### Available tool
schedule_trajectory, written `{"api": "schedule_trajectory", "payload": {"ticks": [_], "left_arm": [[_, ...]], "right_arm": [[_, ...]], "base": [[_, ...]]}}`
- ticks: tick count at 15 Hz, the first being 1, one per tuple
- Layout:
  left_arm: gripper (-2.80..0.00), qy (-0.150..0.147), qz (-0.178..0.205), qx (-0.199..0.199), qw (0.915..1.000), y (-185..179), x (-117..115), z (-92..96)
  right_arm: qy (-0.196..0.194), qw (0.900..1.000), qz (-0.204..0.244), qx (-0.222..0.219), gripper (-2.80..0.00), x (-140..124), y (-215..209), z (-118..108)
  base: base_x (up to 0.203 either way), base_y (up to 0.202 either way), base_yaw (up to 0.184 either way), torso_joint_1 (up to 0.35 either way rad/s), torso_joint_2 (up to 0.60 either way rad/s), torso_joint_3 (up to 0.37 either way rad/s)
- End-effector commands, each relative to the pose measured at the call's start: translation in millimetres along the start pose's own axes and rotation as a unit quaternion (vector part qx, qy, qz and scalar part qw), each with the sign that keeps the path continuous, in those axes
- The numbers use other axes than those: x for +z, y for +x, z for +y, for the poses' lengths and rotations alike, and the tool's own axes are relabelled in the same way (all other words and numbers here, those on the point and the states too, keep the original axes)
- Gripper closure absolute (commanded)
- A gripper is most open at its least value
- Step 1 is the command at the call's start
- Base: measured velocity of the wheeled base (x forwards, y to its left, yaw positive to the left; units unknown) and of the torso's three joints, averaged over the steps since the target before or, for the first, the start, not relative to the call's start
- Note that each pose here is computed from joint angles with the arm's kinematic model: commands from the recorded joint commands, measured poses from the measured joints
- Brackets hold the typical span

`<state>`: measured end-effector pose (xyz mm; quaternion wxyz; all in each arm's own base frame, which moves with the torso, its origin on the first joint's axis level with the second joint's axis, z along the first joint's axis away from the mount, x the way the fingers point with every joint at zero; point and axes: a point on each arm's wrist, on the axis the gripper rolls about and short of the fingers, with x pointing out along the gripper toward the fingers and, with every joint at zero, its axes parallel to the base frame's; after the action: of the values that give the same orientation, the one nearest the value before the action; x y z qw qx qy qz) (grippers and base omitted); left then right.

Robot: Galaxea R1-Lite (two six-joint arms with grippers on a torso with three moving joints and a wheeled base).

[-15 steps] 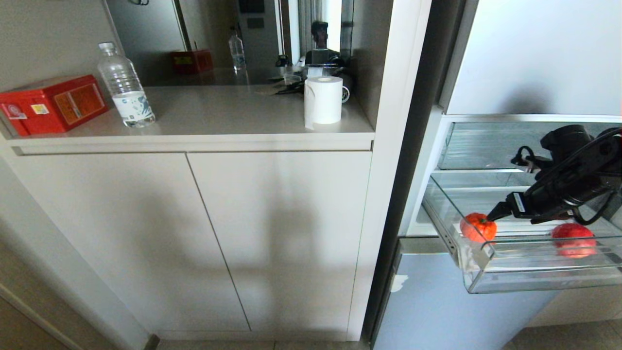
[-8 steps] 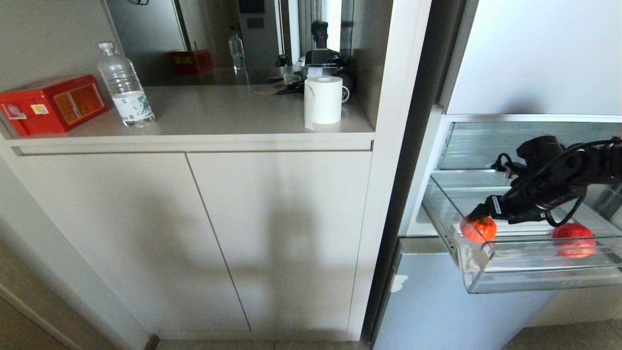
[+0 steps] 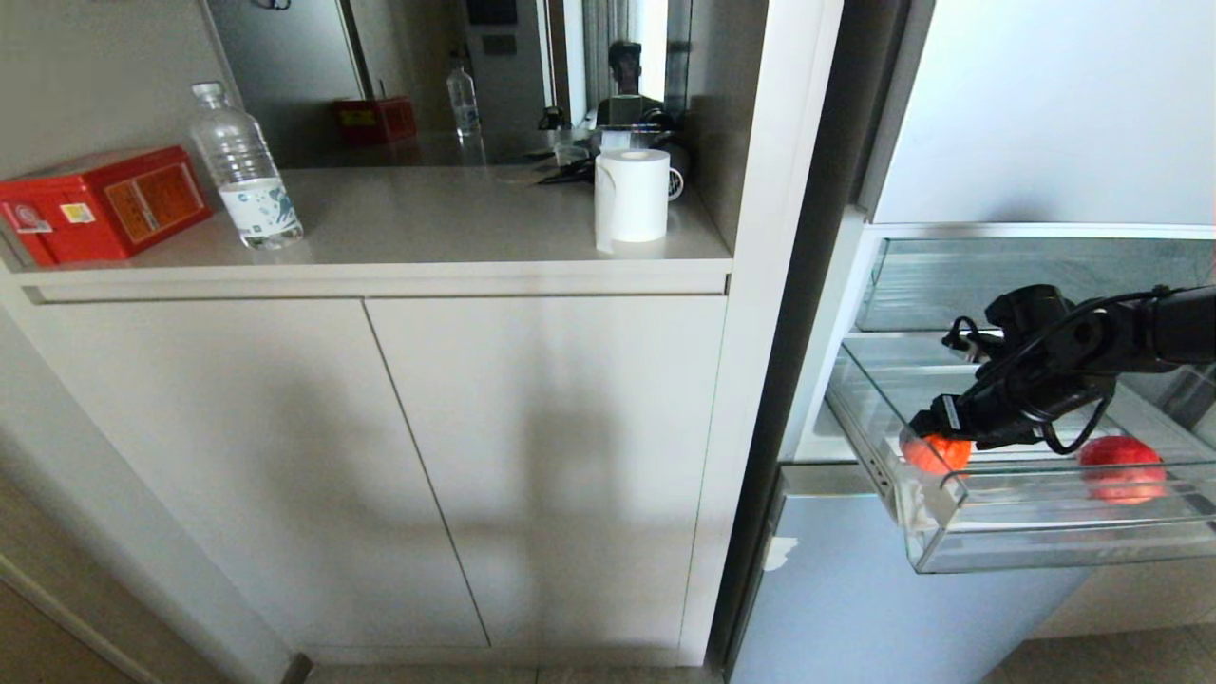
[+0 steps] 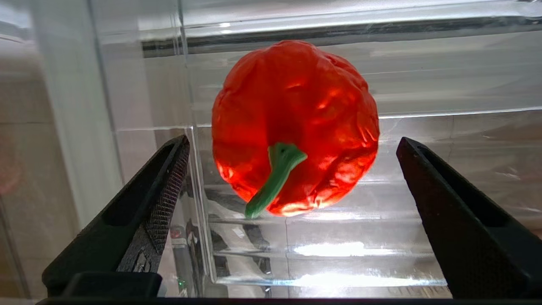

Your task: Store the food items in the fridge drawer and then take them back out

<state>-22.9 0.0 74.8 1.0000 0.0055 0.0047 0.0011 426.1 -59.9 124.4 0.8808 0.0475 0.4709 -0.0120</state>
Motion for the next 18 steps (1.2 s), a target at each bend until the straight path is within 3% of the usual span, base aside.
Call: {"api": "schedule_trajectory", "payload": {"ticks": [1,7,8,9,14,18], "left_arm": [[0.00,0.000,0.001,0.000,1.0000,0,0,0.0],[0.00,0.000,0.001,0.000,1.0000,0,0,0.0],[0.00,0.000,0.001,0.000,1.0000,0,0,0.0],[0.00,0.000,0.001,0.000,1.0000,0,0,0.0],[0.00,0.000,0.001,0.000,1.0000,0,0,0.0],[0.00,0.000,0.001,0.000,1.0000,0,0,0.0]], "right_arm": [[0.000,1.000,0.008,0.001,-2.80,-2,7,0],[0.008,1.000,0.011,0.000,-2.80,-4,17,-1],[0.008,1.000,0.013,0.000,-1.53,-4,18,-1],[0.009,1.000,0.012,0.000,0.00,-4,19,-2],[0.015,1.000,0.011,-0.001,0.00,-4,21,-2],[0.023,0.999,-0.026,-0.001,0.00,2,-21,2]], "base": [[0.000,0.000,0.000,0.000,0.00,0.000],[0.000,0.000,0.000,0.000,0.00,0.000],[0.000,0.000,0.000,0.000,0.00,0.000],[0.000,0.000,0.000,0.000,0.00,0.000],[0.000,0.000,0.000,0.000,0.00,0.000],[0.000,0.000,0.000,0.000,0.00,0.000]]}}
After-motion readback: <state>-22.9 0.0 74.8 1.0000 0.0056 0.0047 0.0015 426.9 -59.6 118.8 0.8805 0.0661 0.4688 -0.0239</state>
